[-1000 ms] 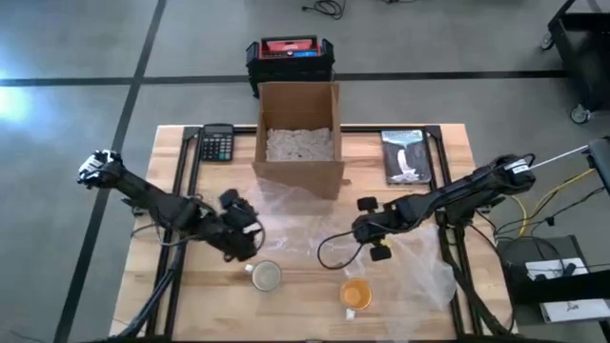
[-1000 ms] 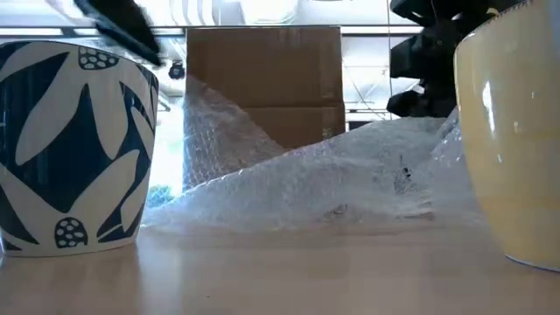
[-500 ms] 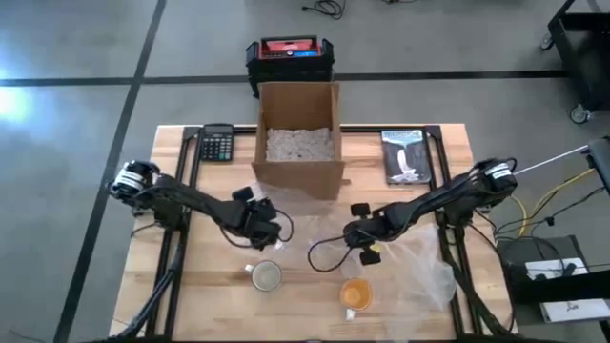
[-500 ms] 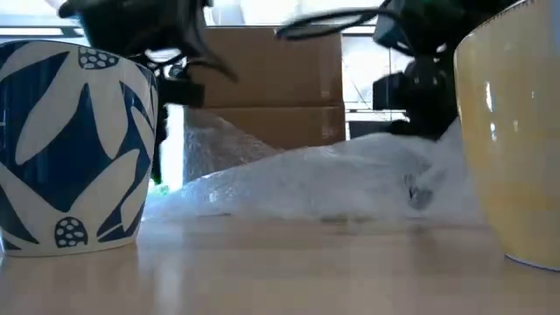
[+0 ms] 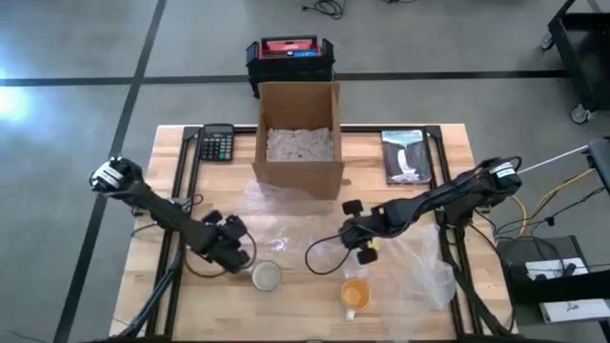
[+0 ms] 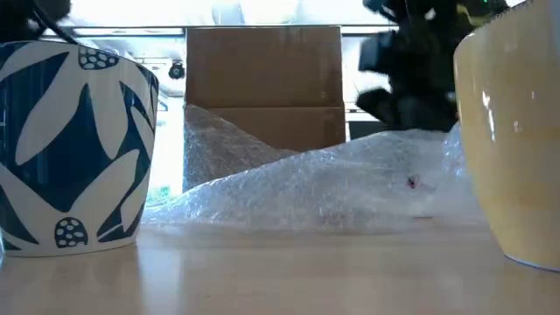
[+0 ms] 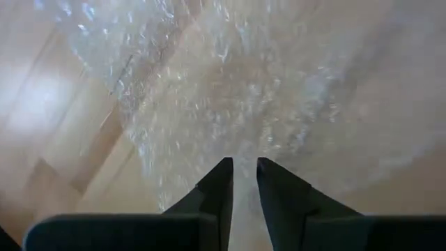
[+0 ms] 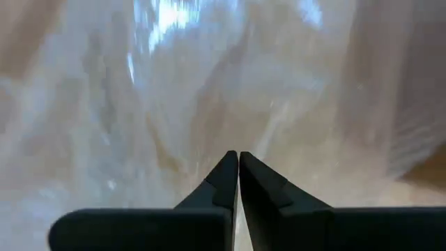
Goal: Wrap mug
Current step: Wrap the blue mug with bubble wrap
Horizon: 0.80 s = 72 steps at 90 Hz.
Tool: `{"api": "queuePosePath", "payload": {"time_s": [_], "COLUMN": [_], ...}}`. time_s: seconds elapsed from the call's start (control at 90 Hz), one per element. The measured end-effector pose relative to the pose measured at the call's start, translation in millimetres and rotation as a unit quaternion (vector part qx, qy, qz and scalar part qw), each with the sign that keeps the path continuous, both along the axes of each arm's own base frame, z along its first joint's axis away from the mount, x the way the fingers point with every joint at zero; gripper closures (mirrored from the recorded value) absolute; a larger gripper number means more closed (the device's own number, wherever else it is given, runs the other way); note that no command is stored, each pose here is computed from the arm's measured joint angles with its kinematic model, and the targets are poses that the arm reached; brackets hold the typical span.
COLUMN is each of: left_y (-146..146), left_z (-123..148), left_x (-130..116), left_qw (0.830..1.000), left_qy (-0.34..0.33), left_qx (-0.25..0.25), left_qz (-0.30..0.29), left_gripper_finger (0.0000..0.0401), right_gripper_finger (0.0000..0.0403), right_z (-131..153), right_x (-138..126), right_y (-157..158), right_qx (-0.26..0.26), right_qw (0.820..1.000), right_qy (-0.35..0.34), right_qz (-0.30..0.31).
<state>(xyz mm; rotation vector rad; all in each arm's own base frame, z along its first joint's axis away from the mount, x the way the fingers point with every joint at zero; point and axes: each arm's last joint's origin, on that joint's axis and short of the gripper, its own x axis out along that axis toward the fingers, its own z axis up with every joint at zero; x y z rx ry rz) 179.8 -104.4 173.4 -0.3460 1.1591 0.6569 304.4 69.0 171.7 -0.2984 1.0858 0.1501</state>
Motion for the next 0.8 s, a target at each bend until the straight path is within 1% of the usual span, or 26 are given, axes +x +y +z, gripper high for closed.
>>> {"api": "queuePosePath", "payload": {"time_s": [0.111, 0.167, 0.222, 0.278, 0.333, 0.444, 0.5, 0.556, 0.589, 0.644, 0.722, 0.8], "left_y": [5.3, 9.3, 11.2, 11.4, 12.3, 19.3, 26.2, 34.8, 41.5, 52.6, 62.9, 65.4], "left_z": [-2.4, -4.8, -4.7, -2.6, -0.7, -1.0, -4.7, -11.9, -17.4, -26.5, -38.5, -49.0], "left_x": [-11.2, -15.6, -14.8, -10.5, -6.7, 4.0, 9.2, 12.9, 13.4, 14.7, 13.1, 7.8], "left_qw": [1.000, 0.999, 0.997, 0.992, 0.986, 0.978, 0.976, 0.976, 0.977, 0.980, 0.986, 0.992], "left_qy": [-0.020, -0.033, -0.073, -0.125, -0.156, -0.183, -0.181, -0.171, -0.158, -0.135, -0.106, -0.080], "left_qx": [-0.007, 0.004, 0.020, 0.035, 0.051, 0.076, 0.092, 0.109, 0.119, 0.128, 0.112, 0.072], "left_qz": [0.008, 0.006, 0.000, -0.012, -0.033, -0.064, -0.076, -0.083, -0.081, -0.074, -0.068, -0.063], "left_gripper_finger": [0.0330, 0.0321, 0.0312, 0.0305, 0.0298, 0.0292, 0.0293, 0.0297, 0.0300, 0.0306, 0.0315, 0.0326], "right_gripper_finger": [0.0403, 0.0403, 0.0403, 0.0401, 0.0394, 0.0363, 0.0341, 0.0317, 0.0303, 0.0280, 0.0254, 0.0235], "right_z": [17.7, 22.5, 24.5, 22.8, 17.4, 7.6, 6.1, 3.0, 0.9, -3.3, -14.3, -23.0], "right_x": [9.3, 12.2, 14.3, 14.4, 10.6, -4.5, -8.5, -12.7, -14.3, -15.7, -17.5, -24.0], "right_y": [-0.1, -1.8, -4.8, -8.8, -11.0, -10.4, -7.8, -5.2, -3.9, -0.3, 3.0, 6.6], "right_qx": [0.003, 0.006, 0.019, 0.041, 0.065, 0.110, 0.137, 0.150, 0.153, 0.151, 0.149, 0.141], "right_qw": [1.000, 1.000, 0.999, 0.996, 0.991, 0.975, 0.962, 0.953, 0.951, 0.953, 0.954, 0.956], "right_qy": [-0.016, -0.021, -0.027, -0.023, -0.001, 0.085, 0.108, 0.124, 0.127, 0.117, 0.113, 0.121], "right_qz": [-0.004, -0.011, -0.037, -0.077, -0.115, -0.176, -0.209, -0.231, -0.238, -0.237, -0.235, -0.228]}}
